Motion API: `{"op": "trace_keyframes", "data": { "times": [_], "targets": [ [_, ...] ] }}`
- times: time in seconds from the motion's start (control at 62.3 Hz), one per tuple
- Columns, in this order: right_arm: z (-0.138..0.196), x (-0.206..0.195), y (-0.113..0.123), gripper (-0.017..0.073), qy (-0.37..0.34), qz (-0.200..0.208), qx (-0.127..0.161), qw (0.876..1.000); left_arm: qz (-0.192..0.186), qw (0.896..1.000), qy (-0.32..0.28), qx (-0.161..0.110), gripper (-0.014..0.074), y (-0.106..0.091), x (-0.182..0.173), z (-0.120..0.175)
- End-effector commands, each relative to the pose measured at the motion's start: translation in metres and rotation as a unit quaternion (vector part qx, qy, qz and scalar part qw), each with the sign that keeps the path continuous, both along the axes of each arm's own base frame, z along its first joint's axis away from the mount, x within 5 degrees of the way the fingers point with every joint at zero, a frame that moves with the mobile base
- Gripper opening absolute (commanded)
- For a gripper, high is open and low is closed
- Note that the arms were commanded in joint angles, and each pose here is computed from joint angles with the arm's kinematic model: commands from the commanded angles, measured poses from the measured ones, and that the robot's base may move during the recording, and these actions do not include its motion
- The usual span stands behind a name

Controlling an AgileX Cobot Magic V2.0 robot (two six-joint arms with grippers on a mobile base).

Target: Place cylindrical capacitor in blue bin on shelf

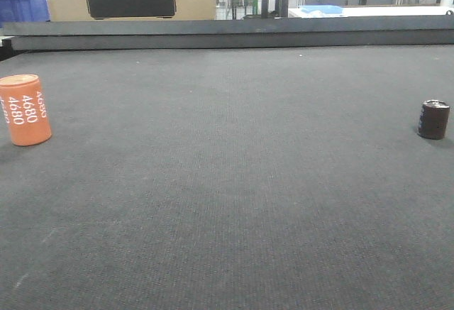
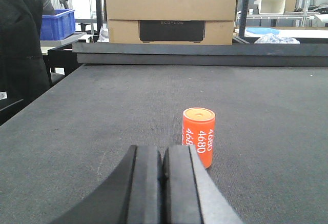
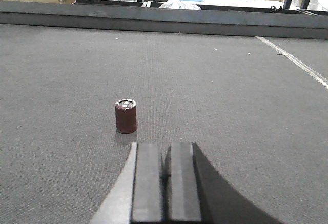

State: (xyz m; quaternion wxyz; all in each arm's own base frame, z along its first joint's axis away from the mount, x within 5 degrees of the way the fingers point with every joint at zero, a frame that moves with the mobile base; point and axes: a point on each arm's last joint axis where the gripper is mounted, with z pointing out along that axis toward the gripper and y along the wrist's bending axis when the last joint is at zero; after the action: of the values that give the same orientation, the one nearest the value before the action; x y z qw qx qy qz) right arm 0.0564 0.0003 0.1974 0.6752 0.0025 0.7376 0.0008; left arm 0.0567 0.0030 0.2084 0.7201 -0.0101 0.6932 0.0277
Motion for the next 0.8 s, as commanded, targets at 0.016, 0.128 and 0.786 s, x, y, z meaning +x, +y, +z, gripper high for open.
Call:
{"op": "trace_keyframes", "data": {
  "times": [0.016,0.128,0.786],
  "targets": [
    [0.0023,-0.0001,-0.0003,-0.0154,-0.013,-0.002,-0.002,1.0,-0.003,1.0,-0.011,-0.003,-0.0111,-0.0004,-0.0004,0.0023],
    [0.0023,-0.0001,-0.0003,-0.0154,-0.013,-0.002,-0.002,1.0,-0.003,1.0,-0.011,-0.003,-0.0111,-0.0004,-0.0004,0.0023],
    [0.0074,0.0001,-0.0007,-0.0154,-0.041,-0.004,-0.003,0.999,-0.003,1.0,-0.021,-0.003,-0.0111,-0.0004,-0.0006,0.0042]
  ]
}}
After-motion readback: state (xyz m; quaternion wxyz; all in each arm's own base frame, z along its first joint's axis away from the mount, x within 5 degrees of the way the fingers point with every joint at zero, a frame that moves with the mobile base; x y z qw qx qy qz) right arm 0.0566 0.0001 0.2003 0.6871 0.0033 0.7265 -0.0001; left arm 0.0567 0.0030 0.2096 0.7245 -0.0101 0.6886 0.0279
